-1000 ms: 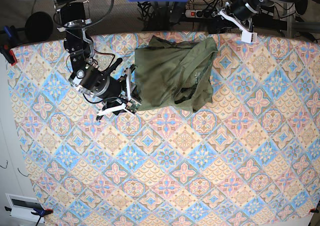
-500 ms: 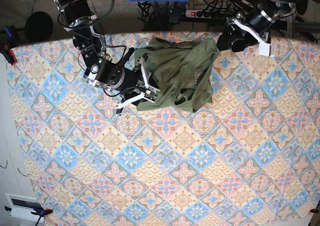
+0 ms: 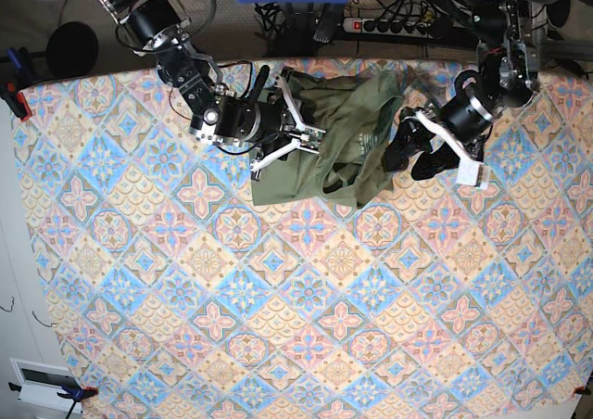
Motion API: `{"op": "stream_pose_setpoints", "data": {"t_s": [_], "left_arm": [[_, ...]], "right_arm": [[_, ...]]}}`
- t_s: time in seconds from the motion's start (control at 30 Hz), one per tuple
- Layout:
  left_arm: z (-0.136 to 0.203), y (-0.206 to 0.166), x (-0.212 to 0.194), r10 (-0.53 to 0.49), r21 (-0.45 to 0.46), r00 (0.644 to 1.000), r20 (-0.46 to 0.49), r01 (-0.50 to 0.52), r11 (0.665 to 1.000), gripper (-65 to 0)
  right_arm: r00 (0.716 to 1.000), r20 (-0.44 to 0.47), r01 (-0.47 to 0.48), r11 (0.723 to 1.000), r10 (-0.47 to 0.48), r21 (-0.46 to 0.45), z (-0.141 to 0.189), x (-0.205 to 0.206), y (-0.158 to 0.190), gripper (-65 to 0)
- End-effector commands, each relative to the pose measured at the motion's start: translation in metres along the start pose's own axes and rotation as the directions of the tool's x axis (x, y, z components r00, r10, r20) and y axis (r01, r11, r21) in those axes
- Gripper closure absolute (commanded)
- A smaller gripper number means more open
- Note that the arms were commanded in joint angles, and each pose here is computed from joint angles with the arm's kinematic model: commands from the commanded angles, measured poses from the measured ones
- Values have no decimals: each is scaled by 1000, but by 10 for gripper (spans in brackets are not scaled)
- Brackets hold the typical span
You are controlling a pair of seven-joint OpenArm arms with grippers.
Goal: Layout the t-shirt on the table in an organized manner, then fold the t-shirt properly
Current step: 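Grasp the shirt's side edges with both grippers and pull them flat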
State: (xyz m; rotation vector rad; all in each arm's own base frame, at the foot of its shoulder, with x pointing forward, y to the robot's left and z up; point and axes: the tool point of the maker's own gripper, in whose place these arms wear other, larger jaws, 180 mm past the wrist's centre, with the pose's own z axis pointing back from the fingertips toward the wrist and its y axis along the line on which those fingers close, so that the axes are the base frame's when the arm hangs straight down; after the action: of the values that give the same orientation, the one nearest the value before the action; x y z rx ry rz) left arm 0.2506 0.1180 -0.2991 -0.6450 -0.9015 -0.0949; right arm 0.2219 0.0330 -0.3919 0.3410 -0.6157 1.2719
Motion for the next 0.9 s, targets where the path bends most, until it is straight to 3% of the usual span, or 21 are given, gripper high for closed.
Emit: {"op": "stream_pose_setpoints", "data": {"t_s": [0.0,0.47,0.53,0.6,0.7,0.73,0.87], "left_arm": [[-7,-4,6,-29,-14,1000,11,29,999,-382],[-80,-10,-17,-197,-16,971,-138,197,980,-368],[-92,-11,-21,-215,-21,963,-162,215,976,-292],[-98,-13,-19,-245,-17,955,-167,245,969,-176],[-98,-12,-10,-248,-9,961,-122,249,969,-30],[-97,-7,-6,-247,7,963,-107,249,969,0],[-83,21,15,-218,86,974,-62,223,971,0]], "right_arm": [[999,38,-2,1000,2,-11,3,10,-6,-153],[1000,31,3,1000,-2,-7,1,8,-6,-153],[1000,31,3,1000,-2,-7,1,8,-6,-153],[1000,31,3,1000,-2,-7,1,8,-6,-153],[1000,31,3,1000,-2,-7,1,8,-6,-153],[1000,31,5,1000,-4,-10,2,7,-7,-153],[1000,12,17,1000,-17,1,-2,0,-6,-153]]}}
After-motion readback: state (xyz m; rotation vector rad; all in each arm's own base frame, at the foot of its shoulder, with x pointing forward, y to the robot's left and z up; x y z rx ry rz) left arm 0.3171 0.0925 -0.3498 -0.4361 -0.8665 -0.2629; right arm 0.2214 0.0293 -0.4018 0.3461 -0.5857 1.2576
